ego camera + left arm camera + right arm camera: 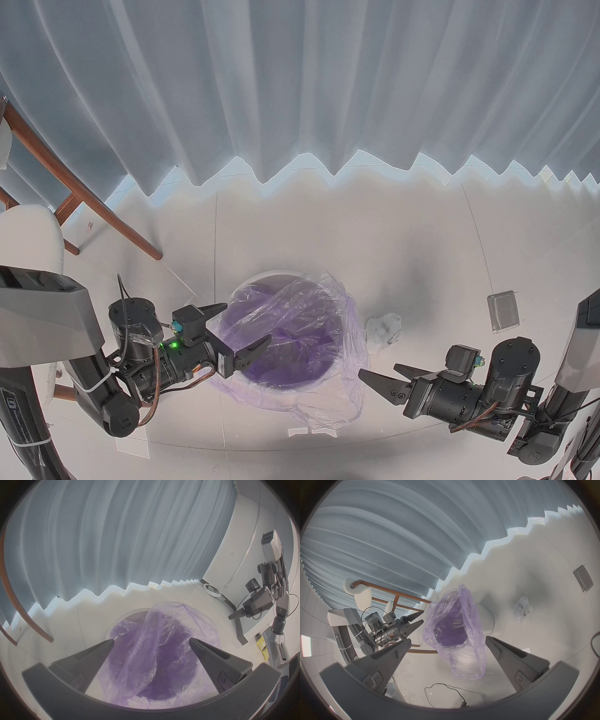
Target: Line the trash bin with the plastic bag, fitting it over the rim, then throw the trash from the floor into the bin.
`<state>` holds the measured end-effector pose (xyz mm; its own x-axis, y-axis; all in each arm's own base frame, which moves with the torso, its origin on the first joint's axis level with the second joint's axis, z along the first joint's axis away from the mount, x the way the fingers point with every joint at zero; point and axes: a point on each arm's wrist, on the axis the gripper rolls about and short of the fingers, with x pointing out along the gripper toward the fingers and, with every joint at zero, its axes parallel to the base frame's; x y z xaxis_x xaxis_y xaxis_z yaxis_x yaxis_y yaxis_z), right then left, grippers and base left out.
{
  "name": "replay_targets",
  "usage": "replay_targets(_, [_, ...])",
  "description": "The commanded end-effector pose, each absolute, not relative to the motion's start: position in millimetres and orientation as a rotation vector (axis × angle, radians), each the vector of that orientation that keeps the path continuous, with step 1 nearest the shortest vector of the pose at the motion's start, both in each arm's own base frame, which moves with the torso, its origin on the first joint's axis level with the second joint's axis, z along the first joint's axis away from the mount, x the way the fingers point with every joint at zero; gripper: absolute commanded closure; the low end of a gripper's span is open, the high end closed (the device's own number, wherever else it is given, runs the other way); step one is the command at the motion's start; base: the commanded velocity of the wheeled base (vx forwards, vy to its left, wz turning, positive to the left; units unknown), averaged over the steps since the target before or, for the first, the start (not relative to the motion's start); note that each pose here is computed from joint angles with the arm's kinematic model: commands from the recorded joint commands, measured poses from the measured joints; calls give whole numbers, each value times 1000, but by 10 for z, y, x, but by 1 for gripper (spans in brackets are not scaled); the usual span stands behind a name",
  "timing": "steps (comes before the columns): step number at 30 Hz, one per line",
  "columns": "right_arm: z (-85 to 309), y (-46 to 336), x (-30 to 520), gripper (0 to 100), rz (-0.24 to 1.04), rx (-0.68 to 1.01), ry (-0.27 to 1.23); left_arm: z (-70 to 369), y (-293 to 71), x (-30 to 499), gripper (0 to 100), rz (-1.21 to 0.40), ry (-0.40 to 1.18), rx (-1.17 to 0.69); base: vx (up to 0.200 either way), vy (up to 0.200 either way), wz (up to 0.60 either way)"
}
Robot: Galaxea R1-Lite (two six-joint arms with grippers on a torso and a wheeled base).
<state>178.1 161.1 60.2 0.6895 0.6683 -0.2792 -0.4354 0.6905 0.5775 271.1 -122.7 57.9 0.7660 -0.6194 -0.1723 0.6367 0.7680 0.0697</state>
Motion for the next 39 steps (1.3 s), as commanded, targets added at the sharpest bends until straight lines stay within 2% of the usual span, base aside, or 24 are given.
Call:
replay_targets(1, [616,1617,1782,0,654,506,490,479,-1262,2817,0,-679,155,128,0,0,0])
replay_targets(11, [620,1629,1763,0,663,503,492,357,-1355,2998,0,-681,148,130,0,0,0])
replay_targets(27, [603,1654,1741,0,673,497,503,231,-1371,3011,0,-683,181,140,0,0,0])
replay_targets(28, [603,1654,1741,0,673,497,503,233,-1372,3014,100,-683,179,141,0,0,0])
replay_targets(39, [592,1653,1746,0,670,495,507,301,-1346,3056,100,-672,154,128,0,0,0])
